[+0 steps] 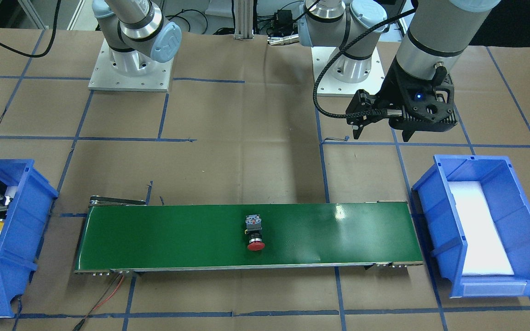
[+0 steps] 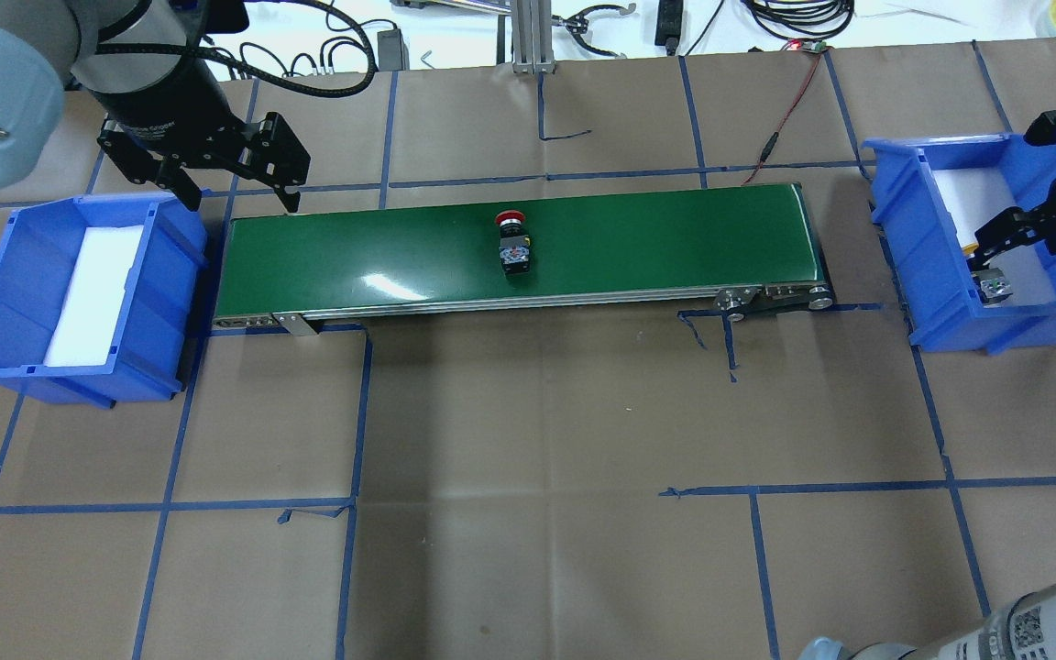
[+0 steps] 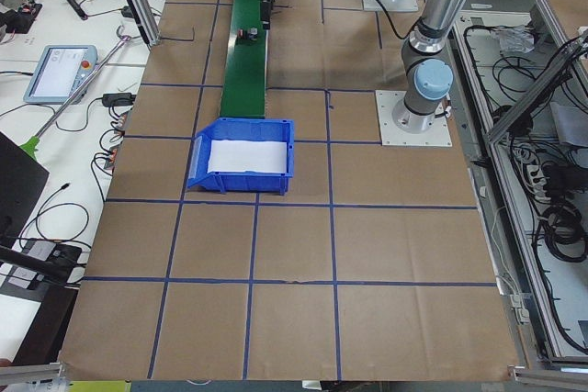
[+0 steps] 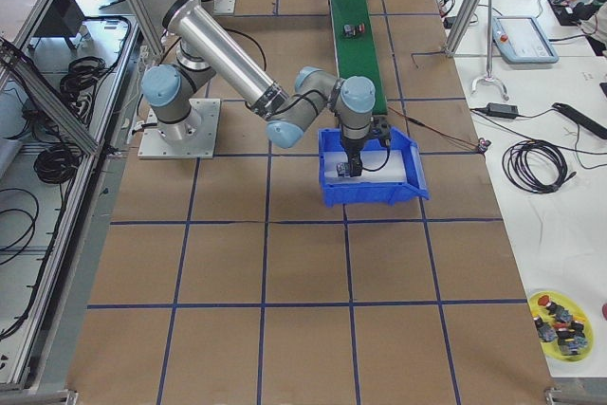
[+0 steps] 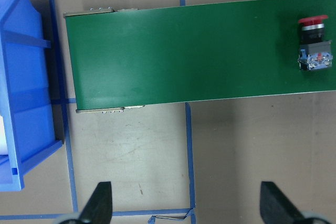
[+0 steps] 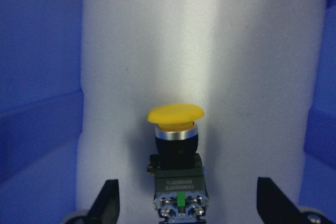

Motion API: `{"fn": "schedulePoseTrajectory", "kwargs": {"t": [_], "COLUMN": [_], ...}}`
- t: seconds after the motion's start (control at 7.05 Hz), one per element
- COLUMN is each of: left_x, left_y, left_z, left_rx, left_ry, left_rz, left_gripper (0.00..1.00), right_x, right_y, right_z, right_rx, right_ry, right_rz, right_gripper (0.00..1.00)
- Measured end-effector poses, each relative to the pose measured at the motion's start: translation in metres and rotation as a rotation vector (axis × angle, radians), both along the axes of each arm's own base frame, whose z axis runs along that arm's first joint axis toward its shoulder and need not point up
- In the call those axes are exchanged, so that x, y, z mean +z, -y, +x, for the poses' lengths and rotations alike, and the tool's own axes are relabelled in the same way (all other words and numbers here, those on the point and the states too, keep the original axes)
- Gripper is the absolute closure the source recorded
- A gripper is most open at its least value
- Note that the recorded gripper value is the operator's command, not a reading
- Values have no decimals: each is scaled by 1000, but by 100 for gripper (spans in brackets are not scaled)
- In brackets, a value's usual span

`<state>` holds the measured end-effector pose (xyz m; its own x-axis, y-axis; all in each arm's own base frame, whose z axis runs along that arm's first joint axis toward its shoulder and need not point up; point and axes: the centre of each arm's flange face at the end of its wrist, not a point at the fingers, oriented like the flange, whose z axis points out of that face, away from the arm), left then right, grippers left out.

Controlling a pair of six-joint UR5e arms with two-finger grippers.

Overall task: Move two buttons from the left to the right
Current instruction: 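Lower the yellow button onto the foam, open and raise the right gripper, then move the right gripper back over the belt above the red button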

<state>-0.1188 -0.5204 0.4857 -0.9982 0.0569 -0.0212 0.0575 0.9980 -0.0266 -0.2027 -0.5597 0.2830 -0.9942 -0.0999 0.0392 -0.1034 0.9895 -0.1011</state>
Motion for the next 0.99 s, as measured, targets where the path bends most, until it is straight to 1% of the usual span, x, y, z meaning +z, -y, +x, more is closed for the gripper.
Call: {"fn": "schedulePoseTrajectory", "kwargs": {"t": [0.14, 0.43, 0.57, 0.71, 0.85, 0.99], "left_x": [1, 2, 2, 2, 2, 2], "left_y": [0, -1, -1, -1, -2, -2], "left_z": [0, -1, 0, 0, 0, 0], "left_rx": [0, -1, -1, 0, 0, 1], "left_ry": [0, 0, 0, 0, 0, 0], "left_rz": [-1, -4, -4, -4, -4, -4], "left_gripper": [1, 1, 1, 1, 1, 1], "right_x": [27, 89, 126, 160, 183, 192], "right_y": [-1, 5, 15, 24, 25, 23], "right_z": [2, 21, 51, 95, 146, 196], "right_rx": [-7, -19, -34, -63, -108, -140], "right_ry": [-19, -27, -18, 0, 24, 45], "right_rz": [-32, -60, -65, -63, -48, -27], "right_gripper": [0, 0, 0, 0, 0, 0]}}
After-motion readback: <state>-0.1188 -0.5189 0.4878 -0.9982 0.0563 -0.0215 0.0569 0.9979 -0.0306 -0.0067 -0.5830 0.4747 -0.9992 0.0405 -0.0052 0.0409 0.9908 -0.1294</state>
